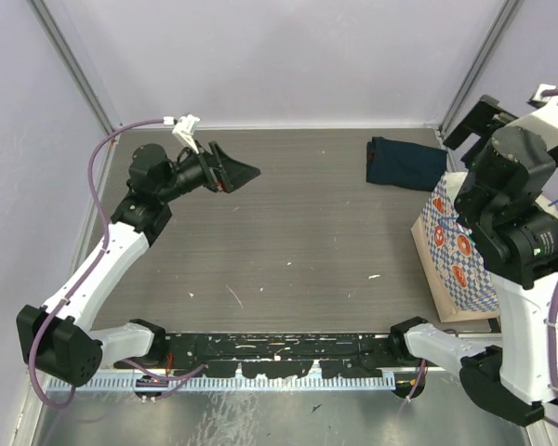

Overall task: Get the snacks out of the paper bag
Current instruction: Move the paper bag to the center of the board.

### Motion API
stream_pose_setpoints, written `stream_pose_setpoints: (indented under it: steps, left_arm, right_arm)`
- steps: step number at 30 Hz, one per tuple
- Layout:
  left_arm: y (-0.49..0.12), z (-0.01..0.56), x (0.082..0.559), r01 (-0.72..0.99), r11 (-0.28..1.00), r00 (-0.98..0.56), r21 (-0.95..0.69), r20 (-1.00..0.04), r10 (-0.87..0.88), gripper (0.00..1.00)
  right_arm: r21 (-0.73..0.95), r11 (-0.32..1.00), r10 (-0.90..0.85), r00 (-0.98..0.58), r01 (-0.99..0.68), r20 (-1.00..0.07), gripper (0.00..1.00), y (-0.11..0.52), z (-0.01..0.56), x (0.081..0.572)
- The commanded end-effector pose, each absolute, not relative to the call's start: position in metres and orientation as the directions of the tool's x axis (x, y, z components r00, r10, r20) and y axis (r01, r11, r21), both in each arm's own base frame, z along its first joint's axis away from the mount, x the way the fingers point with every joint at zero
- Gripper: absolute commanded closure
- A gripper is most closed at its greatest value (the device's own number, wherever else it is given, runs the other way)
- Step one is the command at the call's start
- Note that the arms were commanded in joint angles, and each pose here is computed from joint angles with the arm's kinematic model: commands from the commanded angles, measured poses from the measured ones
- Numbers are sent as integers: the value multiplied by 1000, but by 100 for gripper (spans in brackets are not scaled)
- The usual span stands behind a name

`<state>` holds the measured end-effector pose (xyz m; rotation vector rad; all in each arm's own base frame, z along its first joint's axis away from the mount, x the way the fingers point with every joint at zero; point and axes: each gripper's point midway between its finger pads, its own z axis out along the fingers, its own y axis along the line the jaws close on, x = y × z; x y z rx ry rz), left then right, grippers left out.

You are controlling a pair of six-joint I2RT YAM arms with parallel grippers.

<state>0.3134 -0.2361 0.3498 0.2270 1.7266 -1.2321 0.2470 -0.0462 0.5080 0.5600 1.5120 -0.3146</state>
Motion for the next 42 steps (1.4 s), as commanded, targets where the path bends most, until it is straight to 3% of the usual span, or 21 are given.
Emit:
stream_pose_setpoints:
  steps: [1,7,14,20,34,37,42]
  left_arm:
    - [-253,364,320,654,495,-458,-572,-820,-343,2]
    - [-263,345,322,634,496,-506,-594,-803,-316,2]
    - [-256,337,323,616,552,-493,-563,-821,-287,2]
    - [-255,330,325,615,566,-490,-549,-828,-271,2]
    - [-255,330,328,621,578,-484,-529,-839,-249,2]
    - [-253,324,329,611,594,-487,-523,-840,-238,2]
    - [-249,321,333,599,621,-476,-506,-848,-232,2]
  right_arm:
    - [88,785,162,-65,613,-985,0,-70,477,277]
    - [156,773,352,-210,615,-912,1,-114,401,334]
    - [261,603,532,-136,754,-836,7,-162,332,347]
    - [336,557,569,-55,759,-821,6,-170,326,365]
    - [323,481,641,-75,815,-764,3,-179,281,387]
    - [339,467,656,-63,817,-752,11,-176,275,384]
    - [361,509,658,-82,781,-749,46,-158,277,387]
